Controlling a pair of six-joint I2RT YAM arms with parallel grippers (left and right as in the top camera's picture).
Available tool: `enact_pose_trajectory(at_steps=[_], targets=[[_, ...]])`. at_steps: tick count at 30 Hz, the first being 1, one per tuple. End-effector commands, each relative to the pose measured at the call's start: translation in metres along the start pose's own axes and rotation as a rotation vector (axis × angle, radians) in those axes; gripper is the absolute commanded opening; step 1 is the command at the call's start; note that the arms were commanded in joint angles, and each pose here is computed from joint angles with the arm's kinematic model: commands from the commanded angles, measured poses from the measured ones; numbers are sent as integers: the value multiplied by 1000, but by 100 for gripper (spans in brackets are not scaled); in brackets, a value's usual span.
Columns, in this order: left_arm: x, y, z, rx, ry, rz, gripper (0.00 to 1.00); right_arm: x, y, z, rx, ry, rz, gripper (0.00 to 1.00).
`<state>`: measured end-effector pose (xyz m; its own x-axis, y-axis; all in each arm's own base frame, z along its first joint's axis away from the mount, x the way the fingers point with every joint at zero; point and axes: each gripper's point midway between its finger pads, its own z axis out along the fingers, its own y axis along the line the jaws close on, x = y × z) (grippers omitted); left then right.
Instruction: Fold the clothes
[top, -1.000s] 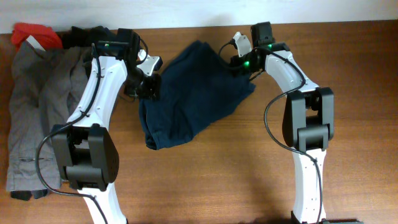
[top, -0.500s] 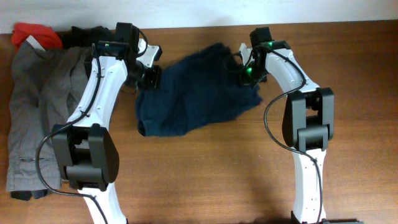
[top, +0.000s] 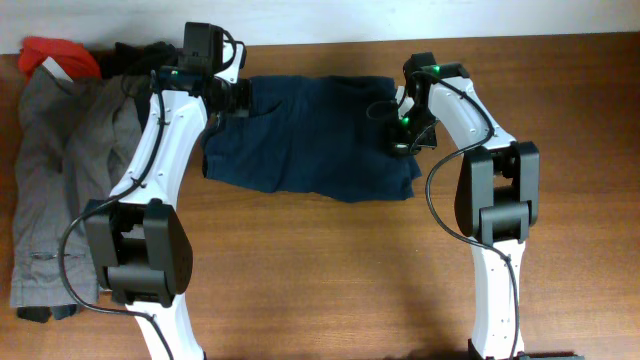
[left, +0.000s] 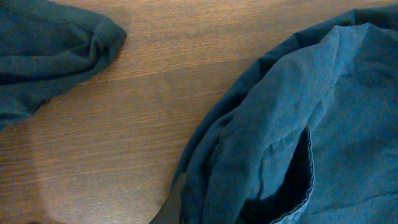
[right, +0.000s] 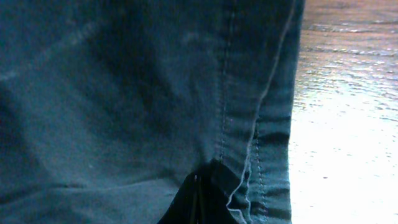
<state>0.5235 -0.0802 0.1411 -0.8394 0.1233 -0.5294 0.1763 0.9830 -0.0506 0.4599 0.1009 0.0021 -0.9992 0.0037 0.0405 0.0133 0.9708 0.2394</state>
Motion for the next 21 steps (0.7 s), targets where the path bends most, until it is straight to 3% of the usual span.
enact_pose_trajectory(at_steps=[1, 10, 16, 21], targets=[[-9, 4, -12, -33, -33, -18, 0, 0, 8, -10, -26, -16, -28, 4], [-7, 4, -12, -31, -22, -19, 0, -50, 29, -50, -73, -236, -127, 4], [-7, 4, -12, -31, -21, -18, 0, -81, 32, -48, -79, -352, -169, 4], [-6, 4, -12, -31, -19, -18, 0, -85, 20, -27, -33, -336, -163, 4]])
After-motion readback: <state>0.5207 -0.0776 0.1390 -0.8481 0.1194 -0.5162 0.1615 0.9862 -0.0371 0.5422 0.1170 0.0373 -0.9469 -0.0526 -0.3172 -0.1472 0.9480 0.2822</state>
